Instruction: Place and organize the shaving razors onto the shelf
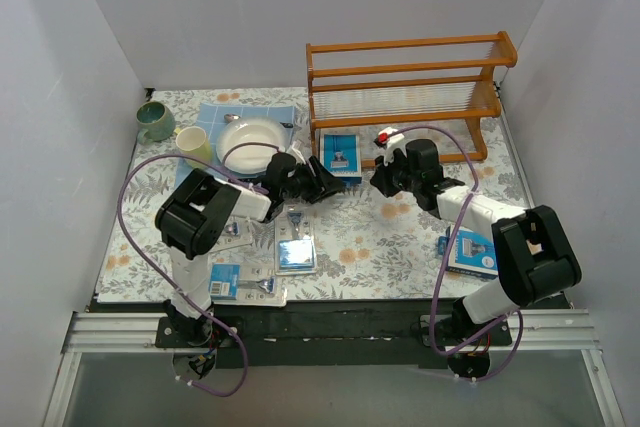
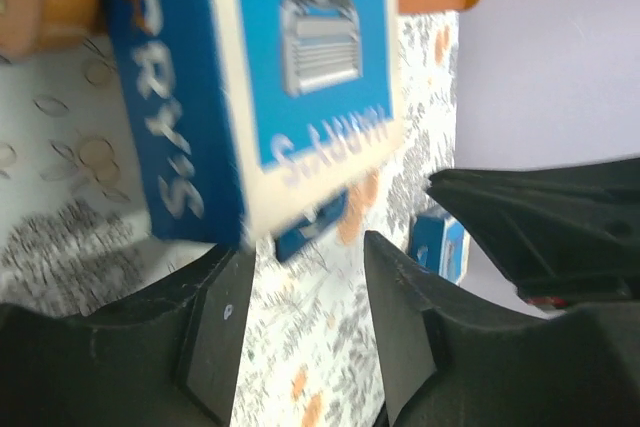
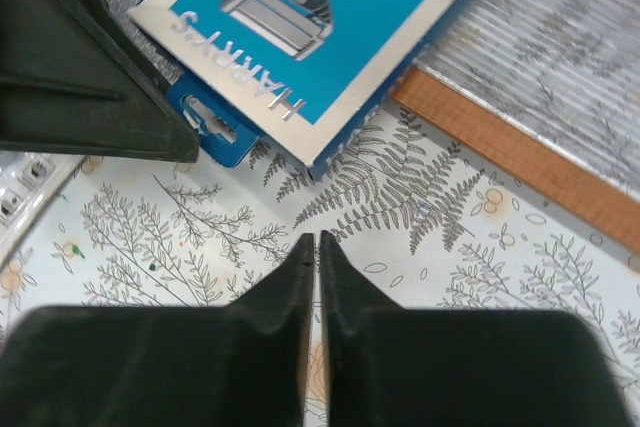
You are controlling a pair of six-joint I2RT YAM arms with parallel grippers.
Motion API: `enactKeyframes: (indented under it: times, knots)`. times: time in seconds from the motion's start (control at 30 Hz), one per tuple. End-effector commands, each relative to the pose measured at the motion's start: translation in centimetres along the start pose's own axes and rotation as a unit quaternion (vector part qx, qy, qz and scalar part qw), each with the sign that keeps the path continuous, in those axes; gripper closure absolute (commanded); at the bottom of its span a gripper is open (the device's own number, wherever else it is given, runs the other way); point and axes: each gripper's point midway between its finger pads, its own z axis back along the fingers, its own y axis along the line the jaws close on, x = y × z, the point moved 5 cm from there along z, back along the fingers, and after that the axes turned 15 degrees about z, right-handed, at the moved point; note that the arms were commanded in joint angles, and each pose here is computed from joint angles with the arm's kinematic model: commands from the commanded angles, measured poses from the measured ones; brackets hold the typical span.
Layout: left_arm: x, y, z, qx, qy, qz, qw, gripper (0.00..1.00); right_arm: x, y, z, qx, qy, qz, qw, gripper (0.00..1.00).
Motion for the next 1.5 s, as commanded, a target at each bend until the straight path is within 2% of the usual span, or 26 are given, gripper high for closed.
enactKeyframes:
  times: [0.0,0.17,0.27,0.53,0.67,0.87,1.0,1.1,1.13,1.17,1.2,1.23,1.27,1.33,1.47]
  knots:
    - [-0.8,-3.1,3.1,-0.038,0.022,-0.05,0.998,0.53,1.5,0.5,-0.8,0.046,-0.022,0.073,0.996,0.94]
    - [-1.5,-2.7,6.4,-0.016,0.017,-0.049,0.999,0.53,2.1,2.0,-2.2,0.084,-0.023,0.085,0.993,0.98]
    - [-1.3,-2.0,7.8,-0.004,0.004,-0.051,0.999,0.58,2.4,2.4,-3.1,0.088,-0.022,0.089,0.992,0.98]
    - [1.8,-1.3,8.7,0.009,-0.045,-0.043,0.998,0.61,2.3,-0.2,-6.0,0.007,0.0,0.077,0.997,0.98]
    - [3.1,-0.9,9.3,0.013,-0.062,-0.034,0.997,0.61,3.8,-1.4,-7.2,-0.018,-0.011,0.076,0.997,0.98]
    - [3.1,-0.7,10.1,0.009,-0.07,-0.023,0.997,0.61,4.5,-1.6,-8.0,-0.014,-0.011,0.078,0.997,0.98]
    - [3.0,-0.8,10.5,0.011,-0.069,-0.024,0.997,0.6,4.7,-1.1,-6.8,-0.004,-0.008,0.072,0.997,0.96]
    - [2.9,-1.4,10.6,0.003,-0.055,-0.044,0.998,0.55,4.8,-0.5,-3.9,0.008,0.014,0.092,0.996,0.91]
    - [2.8,-1.5,10.6,-0.001,-0.049,-0.06,0.997,0.54,4.4,-0.3,-3.0,0.011,0.029,0.104,0.994,0.85]
    - [2.7,-1.7,10.6,-0.005,-0.044,-0.067,0.997,0.53,2.7,0.1,-1.6,0.027,0.075,0.116,0.99,0.8]
    - [2.6,-2.0,10.7,-0.012,-0.034,-0.072,0.997,0.52,3.2,0.0,0.2,0.022,0.077,0.131,0.988,0.74]
    - [2.4,-2.0,10.7,-0.015,-0.03,-0.081,0.996,0.52,2.5,0.0,1.3,0.025,0.095,0.138,0.986,0.62]
    - [2.3,-2.0,10.8,-0.016,-0.026,-0.087,0.996,0.51,0.8,0.0,3.0,0.038,0.137,0.141,0.98,0.58]
    - [1.7,-2.2,11.1,-0.027,-0.005,-0.1,0.995,0.48,0.1,-0.3,5.8,0.037,0.158,0.141,0.977,0.48]
    - [0.5,-2.4,11.8,-0.038,0.043,-0.147,0.987,0.45,-4.1,-2.0,10.7,0.034,0.25,0.108,0.962,0.41]
